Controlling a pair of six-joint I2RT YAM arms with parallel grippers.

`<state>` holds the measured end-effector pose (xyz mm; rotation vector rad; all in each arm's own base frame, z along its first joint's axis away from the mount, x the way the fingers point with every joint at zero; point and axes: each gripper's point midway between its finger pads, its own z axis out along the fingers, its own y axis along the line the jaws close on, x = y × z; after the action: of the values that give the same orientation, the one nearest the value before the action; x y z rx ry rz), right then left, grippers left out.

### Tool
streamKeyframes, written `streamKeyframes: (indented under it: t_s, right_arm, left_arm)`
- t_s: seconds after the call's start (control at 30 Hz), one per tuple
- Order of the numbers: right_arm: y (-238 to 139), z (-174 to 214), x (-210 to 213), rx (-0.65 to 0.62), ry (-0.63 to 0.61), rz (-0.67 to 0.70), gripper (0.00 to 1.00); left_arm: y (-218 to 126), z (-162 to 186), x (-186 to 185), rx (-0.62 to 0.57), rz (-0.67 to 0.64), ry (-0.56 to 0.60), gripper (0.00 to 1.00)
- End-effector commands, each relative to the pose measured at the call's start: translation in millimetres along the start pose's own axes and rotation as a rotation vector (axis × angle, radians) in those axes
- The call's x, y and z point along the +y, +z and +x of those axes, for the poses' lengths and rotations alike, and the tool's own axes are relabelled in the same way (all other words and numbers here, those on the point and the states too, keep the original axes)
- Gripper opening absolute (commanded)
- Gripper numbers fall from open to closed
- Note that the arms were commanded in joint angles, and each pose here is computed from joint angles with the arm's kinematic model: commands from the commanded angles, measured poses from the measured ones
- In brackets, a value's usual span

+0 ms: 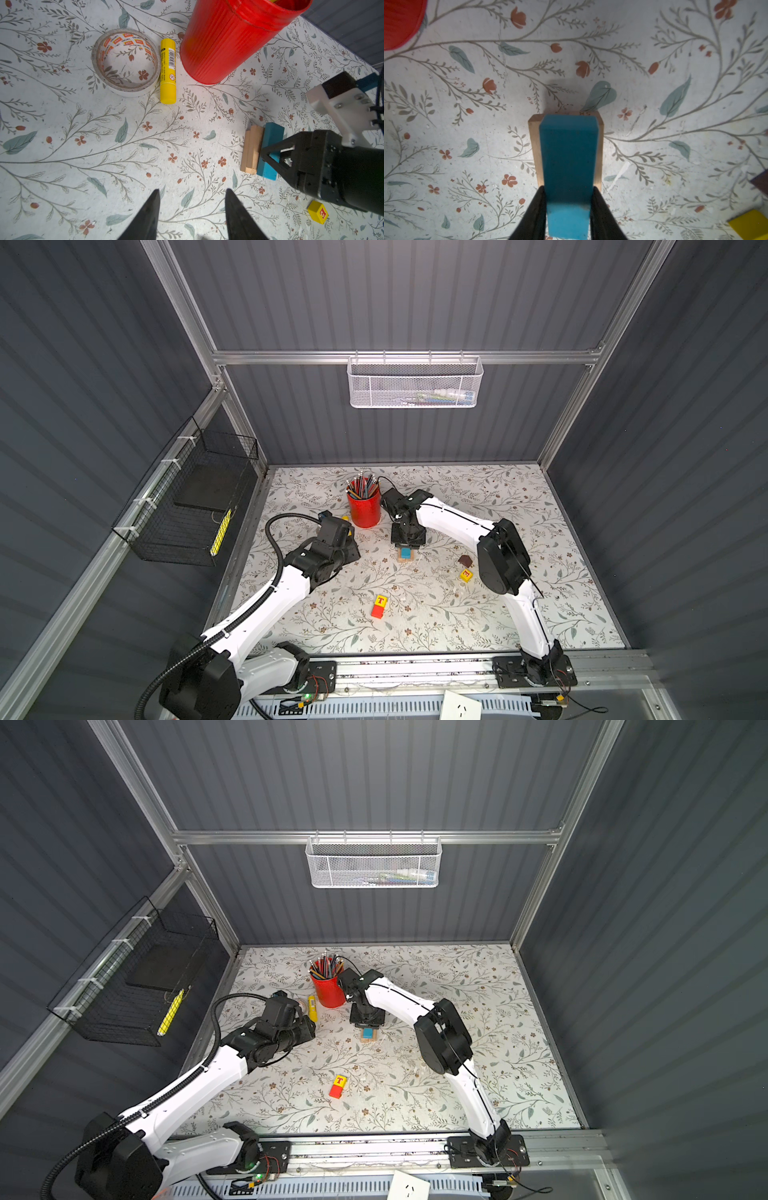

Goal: Build the wood block tower

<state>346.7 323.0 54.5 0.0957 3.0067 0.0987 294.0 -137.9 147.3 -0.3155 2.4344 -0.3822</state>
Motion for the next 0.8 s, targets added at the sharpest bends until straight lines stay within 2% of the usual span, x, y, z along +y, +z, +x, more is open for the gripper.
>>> streamKeyframes:
  t_s: [0.0,0.33,0.77]
  right_arm:
    - [-1.6,-1.6,-6.2,0.002,-0.001,0.028,0.21]
    - [1.7,-4.5,-7.9,0.0,0.003,0.036,0.23]
    - [0.7,-6.3,-7.6,0.0,-0.002,0.033,0.36]
  left_arm:
    - [1.2,-0.1,2.8,0.003,-0.001,-0.017,0.51]
    - [1.1,0.2,3.5,0.004,-0.001,-0.02,0.51]
    - [3.1,0.7,2.2,0.01,0.004,-0.024,0.51]
